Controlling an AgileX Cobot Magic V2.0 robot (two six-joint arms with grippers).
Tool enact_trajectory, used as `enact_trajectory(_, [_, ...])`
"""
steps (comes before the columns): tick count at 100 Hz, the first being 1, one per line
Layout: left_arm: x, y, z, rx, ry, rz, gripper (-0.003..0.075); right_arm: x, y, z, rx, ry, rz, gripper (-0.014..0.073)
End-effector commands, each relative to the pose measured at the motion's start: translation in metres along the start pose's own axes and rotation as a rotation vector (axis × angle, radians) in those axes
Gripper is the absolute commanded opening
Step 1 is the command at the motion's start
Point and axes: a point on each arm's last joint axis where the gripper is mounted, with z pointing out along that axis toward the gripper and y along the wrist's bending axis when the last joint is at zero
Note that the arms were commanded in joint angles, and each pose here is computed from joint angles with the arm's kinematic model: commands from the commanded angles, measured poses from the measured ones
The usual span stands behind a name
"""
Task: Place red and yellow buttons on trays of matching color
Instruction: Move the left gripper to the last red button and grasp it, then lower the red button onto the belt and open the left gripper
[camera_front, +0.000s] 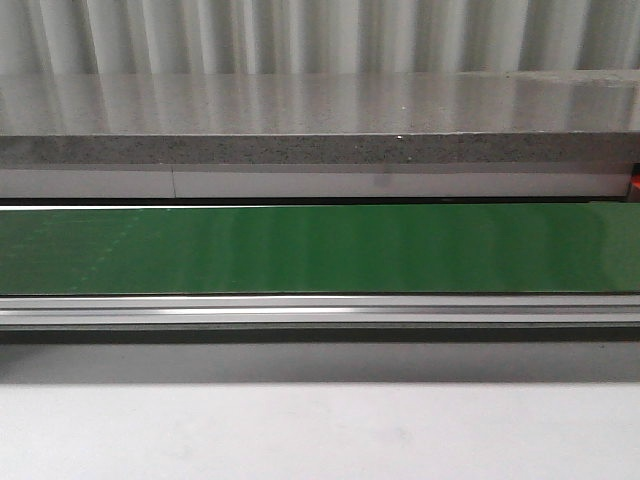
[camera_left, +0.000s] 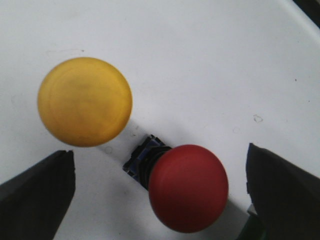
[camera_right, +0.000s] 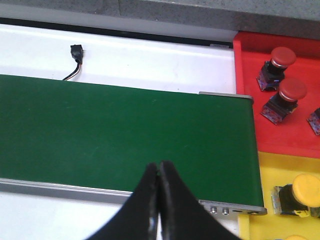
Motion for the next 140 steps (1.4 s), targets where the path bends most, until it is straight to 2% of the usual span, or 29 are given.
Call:
enact_trajectory(1, [-0.015, -0.008, -0.016, 0.036, -0.094, -0.022, 0.0658, -0.013, 0.0, -0.006, 0.002, -0.089, -0.012, -0.0067])
enact_trajectory(19, [-0.014, -0.007, -0.01, 0.038, -0.08, -0.039, 0.0652, -0.013, 0.0, -0.006, 0.002, -0.089, -0.012, -0.0067])
enact_trajectory(31, [-0.014, -0.007, -0.01, 0.041, -0.077, -0.046, 0.0571, -0.013, 0.0, -0.006, 0.002, -0.089, -0.012, -0.0067])
enact_trajectory(38, [-0.013, -0.007, -0.01, 0.041, -0.07, -0.046, 0.0473, -0.013, 0.0, -0.006, 0.002, -0.089, -0.012, -0.0067])
enact_trajectory(52, [-0.011, -0.007, -0.01, 0.04, -0.049, -0.046, 0.0211, -0.013, 0.0, -0.006, 0.002, -0.089, -0.012, -0.0067])
enact_trajectory(53, [-0.011, -0.007, -0.01, 0.04, -0.047, -0.046, 0.0171, -0.013, 0.0, -0.006, 0.002, -0.089, -0.012, -0.0067])
enact_trajectory(54, [-0.011, -0.007, -0.01, 0.04, -0.047, -0.046, 0.0171, -0.013, 0.0, -0.006, 0.002, -0.089, -0.012, -0.0067])
enact_trajectory(65, [-0.012, -0.01, -0.019, 0.047, -0.056, -0.032, -0.002, -0.013, 0.0, -0.006, 0.002, -0.089, -0.012, -0.0067])
enact_trajectory(82, [-0.015, -0.019, -0.051, 0.074, -0.091, 0.051, -0.002, -0.013, 0.0, -0.006, 0.002, -0.089, -0.012, -0.0067])
enact_trajectory(102, [-0.016, -0.036, -0.112, 0.12, -0.195, 0.185, -0.002, -0.013, 0.0, -0.006, 0.002, -0.089, -0.012, -0.0067])
enact_trajectory(116, [-0.006, -0.054, -0.153, 0.169, -0.243, 0.281, -0.002, -0.013, 0.0, -0.006, 0.002, -0.089, -0.012, -0.0067])
enact_trajectory(140, [0.02, -0.072, -0.18, 0.202, -0.229, 0.385, -0.002, -0.013, 0.0, -0.006, 0.002, -0.089, -0.012, -0.0067])
